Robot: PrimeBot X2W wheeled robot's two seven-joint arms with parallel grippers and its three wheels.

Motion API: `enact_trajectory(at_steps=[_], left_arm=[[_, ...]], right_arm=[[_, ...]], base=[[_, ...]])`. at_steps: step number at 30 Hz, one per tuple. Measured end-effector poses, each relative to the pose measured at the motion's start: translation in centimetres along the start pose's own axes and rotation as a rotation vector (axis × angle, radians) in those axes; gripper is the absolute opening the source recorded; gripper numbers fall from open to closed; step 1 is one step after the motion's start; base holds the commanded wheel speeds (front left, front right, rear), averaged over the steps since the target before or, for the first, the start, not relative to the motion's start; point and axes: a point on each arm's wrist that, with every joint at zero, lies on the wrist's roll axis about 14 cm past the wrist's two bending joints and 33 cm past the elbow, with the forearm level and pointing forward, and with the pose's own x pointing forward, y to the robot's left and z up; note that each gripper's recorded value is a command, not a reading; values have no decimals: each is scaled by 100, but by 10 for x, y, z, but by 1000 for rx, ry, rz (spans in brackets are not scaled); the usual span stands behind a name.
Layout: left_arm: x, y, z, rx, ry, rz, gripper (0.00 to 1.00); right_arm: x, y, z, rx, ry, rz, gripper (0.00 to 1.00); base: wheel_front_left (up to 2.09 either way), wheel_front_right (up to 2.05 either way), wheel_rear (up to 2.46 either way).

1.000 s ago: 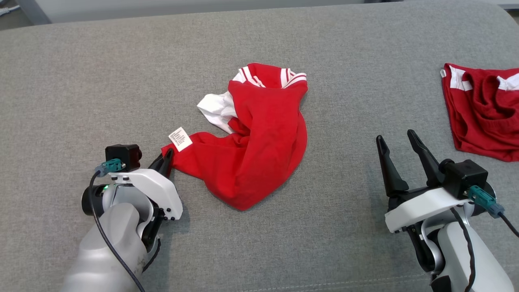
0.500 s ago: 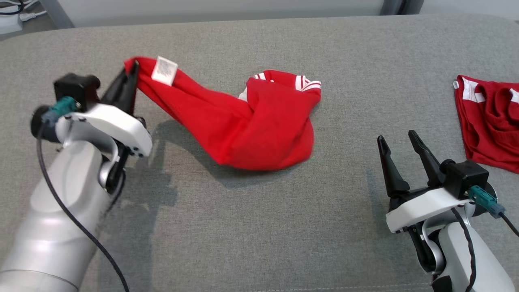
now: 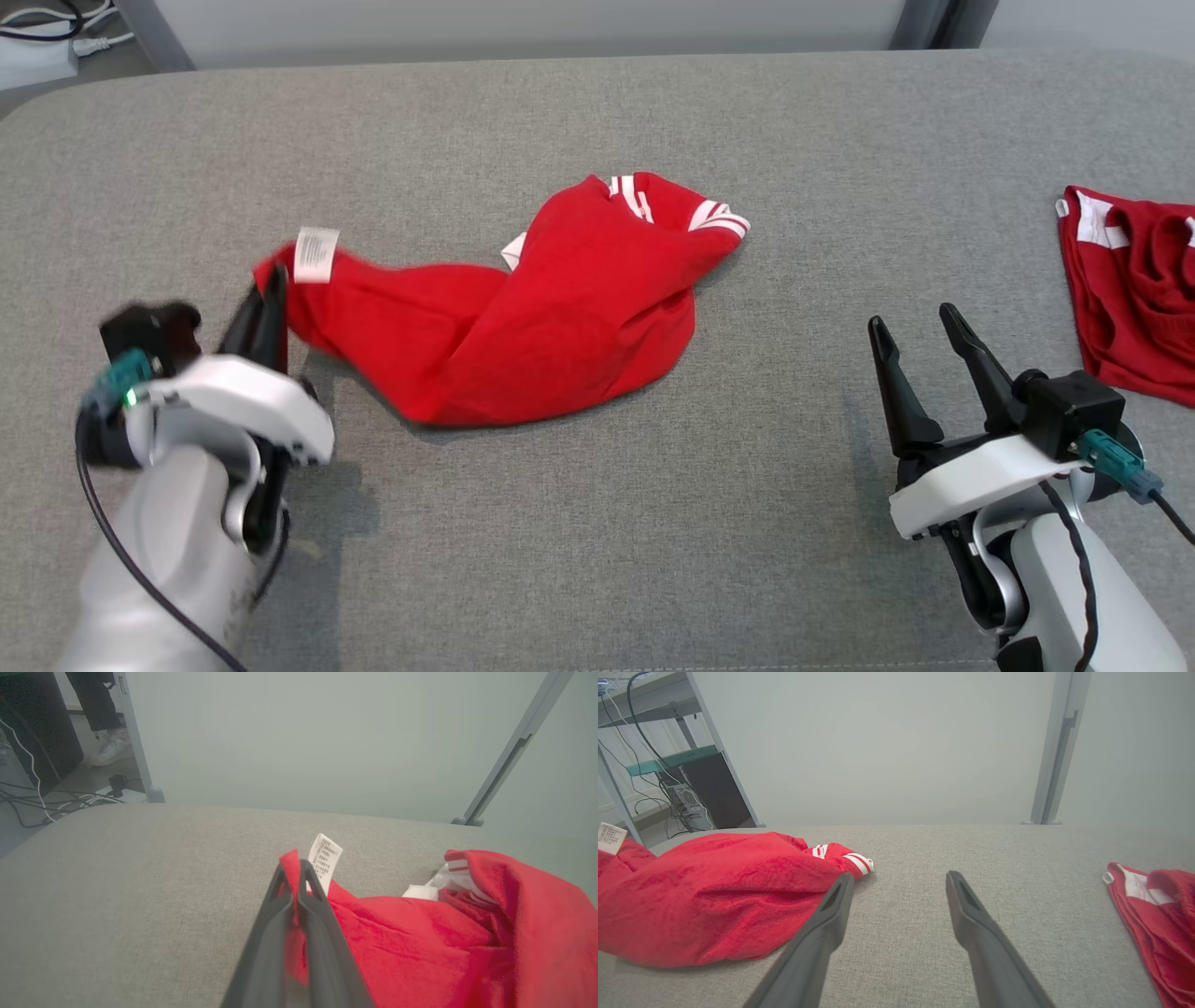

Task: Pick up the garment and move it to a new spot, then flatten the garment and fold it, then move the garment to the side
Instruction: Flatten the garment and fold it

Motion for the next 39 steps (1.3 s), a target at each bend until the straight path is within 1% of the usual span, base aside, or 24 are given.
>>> enact_trajectory(at_steps=[2,5,6,9,12,15,17,18,19,20,25,28,31,33,34,35,36,38,39], left_arm=[[-13,6,-28,-46,62,34,0],[-25,8,-48,-111,100,68,0],[-27,10,-50,-139,100,84,0],[-33,18,-50,-178,85,122,0],[-37,35,-40,-199,44,178,0],[-41,47,-30,-202,7,216,0],[-45,50,-32,-191,12,225,0],[-48,50,-35,-180,20,228,0],[-48,50,-35,-180,20,228,0],[-49,49,-36,-182,22,228,0],[-53,47,-47,-194,44,227,0],[-57,49,-56,-201,68,232,0],[-60,50,-63,-199,85,233,0],[-61,49,-67,-200,94,233,0],[-63,49,-70,-201,101,234,0],[-64,50,-72,-204,107,240,0],[-66,50,-74,-207,112,240,0],[-67,52,-77,-207,118,247,0],[-66,53,-76,-208,117,246,0]], right_arm=[[1,-1,-2,-2,6,1,100],[2,-2,-5,-10,14,6,100],[3,-2,-6,-12,16,9,100],[6,4,-8,-15,21,30,100],[9,12,-6,-32,20,65,100],[17,27,0,-70,8,132,100],[24,41,6,-89,-2,192,100],[32,56,11,-108,-10,253,100],[32,56,11,-108,-10,253,100],[37,64,13,-119,-6,282,100],[63,97,17,-190,36,412,100],[80,113,17,-231,79,468,100],[95,121,7,-248,152,493,100],[103,122,-2,-224,204,493,100],[106,124,-9,-245,234,503,100],[109,125,-13,-249,252,507,100],[113,127,-15,-228,265,508,100],[122,130,-19,-249,285,520,100],[127,132,-20,-242,295,520,100]], base=[[0,0,0],[0,0,0],[0,0,0],[0,0,0],[0,0,0],[0,0,0],[0,0,0],[0,0,0],[0,0,0],[0,0,0],[0,0,0],[0,0,0],[0,0,0],[0,0,0],[0,0,0],[0,0,0],[0,0,0],[0,0,0],[0,0,0]])
